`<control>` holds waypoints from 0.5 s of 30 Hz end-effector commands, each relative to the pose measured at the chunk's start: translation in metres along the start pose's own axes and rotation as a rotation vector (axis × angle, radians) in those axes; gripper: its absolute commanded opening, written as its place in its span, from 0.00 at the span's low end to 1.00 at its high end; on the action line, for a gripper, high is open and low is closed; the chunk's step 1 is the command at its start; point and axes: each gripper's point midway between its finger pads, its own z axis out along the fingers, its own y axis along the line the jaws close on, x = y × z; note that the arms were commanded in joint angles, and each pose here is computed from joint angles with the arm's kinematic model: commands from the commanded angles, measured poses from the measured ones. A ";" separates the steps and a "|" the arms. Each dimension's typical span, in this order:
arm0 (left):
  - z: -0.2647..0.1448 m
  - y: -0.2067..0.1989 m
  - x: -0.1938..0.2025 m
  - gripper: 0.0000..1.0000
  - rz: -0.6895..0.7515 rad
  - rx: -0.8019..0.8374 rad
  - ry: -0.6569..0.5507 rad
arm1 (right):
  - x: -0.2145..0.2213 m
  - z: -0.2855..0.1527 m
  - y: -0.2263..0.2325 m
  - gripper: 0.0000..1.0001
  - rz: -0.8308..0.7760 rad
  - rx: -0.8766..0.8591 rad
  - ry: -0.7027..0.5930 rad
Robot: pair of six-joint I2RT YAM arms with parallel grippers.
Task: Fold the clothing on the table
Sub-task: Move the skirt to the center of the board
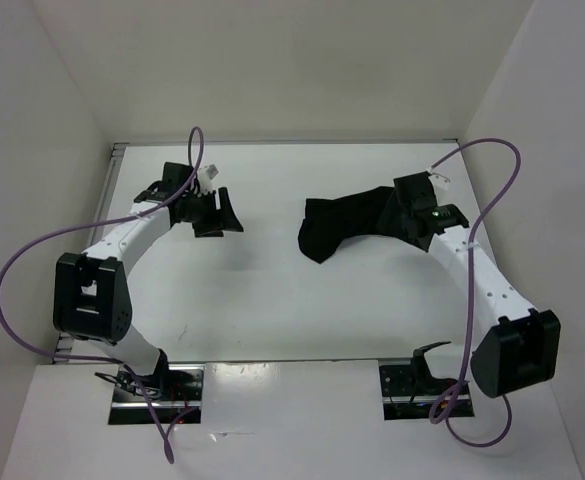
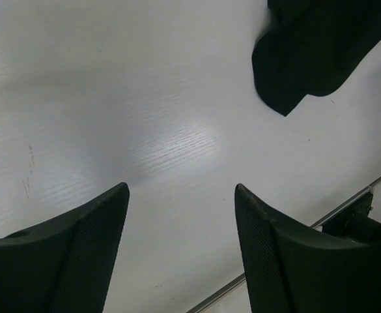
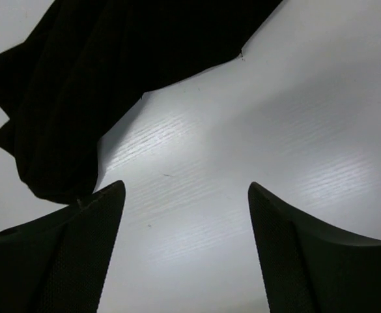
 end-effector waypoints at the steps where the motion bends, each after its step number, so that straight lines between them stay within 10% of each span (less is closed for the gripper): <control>1: 0.000 -0.022 -0.021 0.75 0.076 0.076 -0.043 | -0.035 0.017 0.023 0.79 0.051 -0.032 -0.100; 15: 0.003 -0.030 -0.007 0.75 0.075 0.090 -0.010 | -0.058 0.114 0.073 0.51 0.163 -0.037 -0.061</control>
